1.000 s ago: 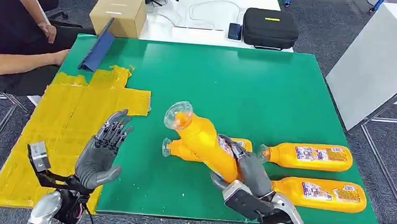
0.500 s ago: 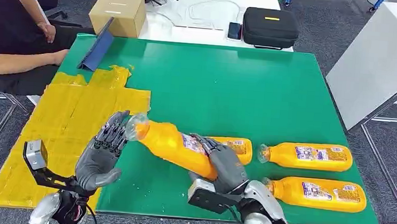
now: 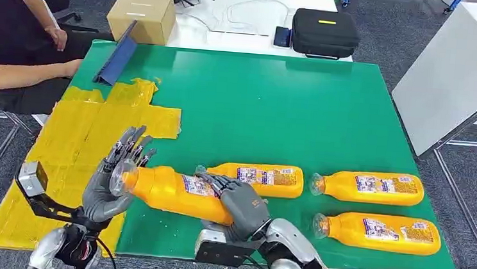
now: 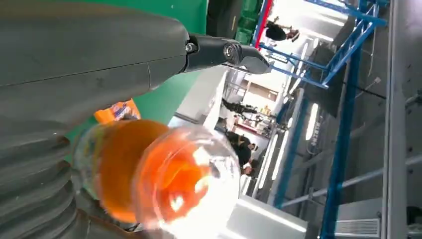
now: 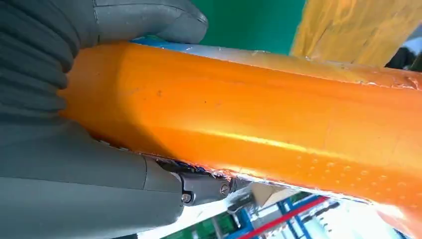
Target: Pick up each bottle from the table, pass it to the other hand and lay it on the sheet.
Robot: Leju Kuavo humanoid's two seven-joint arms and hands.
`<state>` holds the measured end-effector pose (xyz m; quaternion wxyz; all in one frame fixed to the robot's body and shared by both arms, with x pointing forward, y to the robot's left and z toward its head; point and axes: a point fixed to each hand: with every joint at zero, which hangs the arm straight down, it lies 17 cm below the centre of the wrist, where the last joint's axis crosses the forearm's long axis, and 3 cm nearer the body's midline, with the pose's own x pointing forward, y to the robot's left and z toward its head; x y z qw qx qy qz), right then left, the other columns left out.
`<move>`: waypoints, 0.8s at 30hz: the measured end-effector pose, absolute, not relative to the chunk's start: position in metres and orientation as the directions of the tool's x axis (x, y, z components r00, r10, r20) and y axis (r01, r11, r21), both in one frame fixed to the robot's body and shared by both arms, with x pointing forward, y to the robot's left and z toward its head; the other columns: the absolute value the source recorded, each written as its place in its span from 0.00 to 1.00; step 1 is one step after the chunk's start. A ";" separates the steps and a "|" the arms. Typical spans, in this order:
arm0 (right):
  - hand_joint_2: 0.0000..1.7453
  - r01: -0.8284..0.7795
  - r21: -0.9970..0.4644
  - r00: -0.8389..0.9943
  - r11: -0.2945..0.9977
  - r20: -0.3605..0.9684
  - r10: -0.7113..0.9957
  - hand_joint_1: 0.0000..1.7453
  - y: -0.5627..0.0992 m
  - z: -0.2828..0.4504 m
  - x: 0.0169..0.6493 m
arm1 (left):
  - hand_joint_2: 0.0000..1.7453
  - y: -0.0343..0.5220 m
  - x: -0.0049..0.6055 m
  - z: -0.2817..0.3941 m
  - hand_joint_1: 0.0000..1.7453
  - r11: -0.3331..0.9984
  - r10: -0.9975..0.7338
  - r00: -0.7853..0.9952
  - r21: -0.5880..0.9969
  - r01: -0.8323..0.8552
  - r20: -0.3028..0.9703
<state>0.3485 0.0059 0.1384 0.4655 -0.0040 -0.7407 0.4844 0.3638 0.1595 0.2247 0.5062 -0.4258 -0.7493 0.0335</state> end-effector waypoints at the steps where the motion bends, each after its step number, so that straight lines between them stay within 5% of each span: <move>1: 1.00 -0.454 -0.716 -0.566 0.530 0.691 0.449 1.00 0.009 0.138 0.347 | 1.00 0.159 0.364 0.225 0.00 0.636 0.671 -0.125 -0.480 0.604 0.731; 3: 1.00 -0.468 -0.711 -0.565 0.525 0.698 0.440 1.00 0.015 0.137 0.344 | 1.00 0.160 0.365 0.226 0.01 0.636 0.671 -0.126 -0.480 0.604 0.731; 4: 1.00 -0.474 -0.709 -0.564 0.522 0.700 0.438 1.00 0.017 0.137 0.343 | 1.00 0.160 0.366 0.226 0.61 0.636 0.671 -0.127 -0.479 0.605 0.731; 5: 1.00 -0.479 -0.708 -0.565 0.520 0.701 0.435 1.00 0.020 0.136 0.341 | 1.00 0.160 0.366 0.227 1.00 0.636 0.670 -0.128 -0.478 0.606 0.731; 24: 1.00 -0.498 -0.696 -0.544 0.518 0.715 0.438 1.00 0.025 0.130 0.342 | 1.00 0.159 0.366 0.233 1.00 0.626 0.680 -0.138 -0.472 0.620 0.721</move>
